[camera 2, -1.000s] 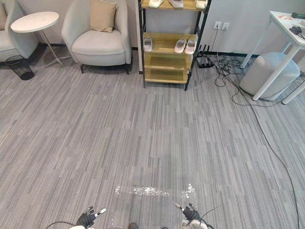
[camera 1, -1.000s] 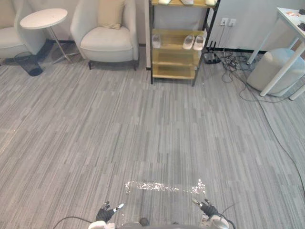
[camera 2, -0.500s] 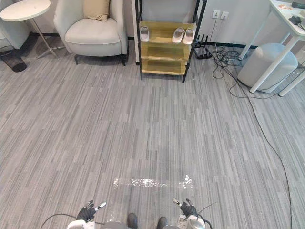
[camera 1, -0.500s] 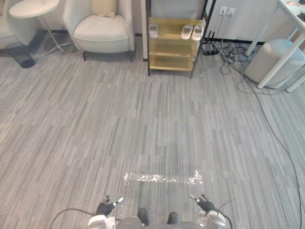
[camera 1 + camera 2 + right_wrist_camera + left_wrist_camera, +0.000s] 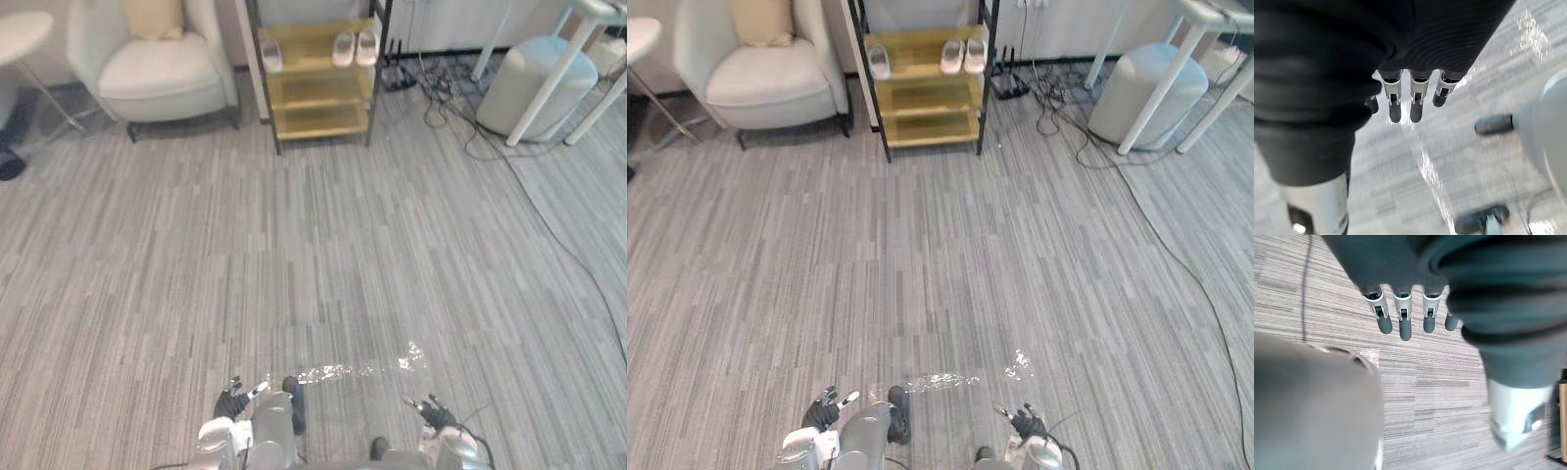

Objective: Organize the slippers on the shoe rack

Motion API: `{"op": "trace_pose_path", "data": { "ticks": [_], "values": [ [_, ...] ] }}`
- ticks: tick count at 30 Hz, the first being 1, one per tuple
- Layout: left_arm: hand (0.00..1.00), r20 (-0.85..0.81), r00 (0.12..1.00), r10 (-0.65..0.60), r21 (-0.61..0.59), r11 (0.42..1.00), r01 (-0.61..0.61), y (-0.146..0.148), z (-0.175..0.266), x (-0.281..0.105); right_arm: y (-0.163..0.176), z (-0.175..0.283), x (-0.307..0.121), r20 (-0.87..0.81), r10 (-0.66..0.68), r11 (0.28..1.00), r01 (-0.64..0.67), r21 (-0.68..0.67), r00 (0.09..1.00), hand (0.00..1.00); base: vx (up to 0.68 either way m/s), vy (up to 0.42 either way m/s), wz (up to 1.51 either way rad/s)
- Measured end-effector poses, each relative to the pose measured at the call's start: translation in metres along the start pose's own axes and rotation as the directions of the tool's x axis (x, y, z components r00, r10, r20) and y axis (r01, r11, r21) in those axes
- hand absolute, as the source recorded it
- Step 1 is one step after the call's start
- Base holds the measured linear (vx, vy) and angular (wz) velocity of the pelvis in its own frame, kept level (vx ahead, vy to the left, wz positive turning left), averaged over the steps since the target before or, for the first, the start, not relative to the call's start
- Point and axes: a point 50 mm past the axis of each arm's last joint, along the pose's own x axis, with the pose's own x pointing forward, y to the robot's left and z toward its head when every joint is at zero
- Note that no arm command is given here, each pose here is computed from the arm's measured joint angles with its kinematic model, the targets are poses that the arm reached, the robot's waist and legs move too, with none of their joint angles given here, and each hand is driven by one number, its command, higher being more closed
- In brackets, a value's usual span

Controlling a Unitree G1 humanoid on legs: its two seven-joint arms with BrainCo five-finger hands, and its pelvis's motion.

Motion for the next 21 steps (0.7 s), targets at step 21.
{"op": "trace_pose_path", "data": {
  "ticks": [21],
  "values": [
    [0.0,-0.067,0.996,-0.061,0.035,0.997,0.063,-0.021,-0.014,-0.003,-0.019,0.012,0.003,0.013,-0.016,0.993,0.017,-0.113,1.0,0.0,0.55,-0.135,0.11]
  ]
}}
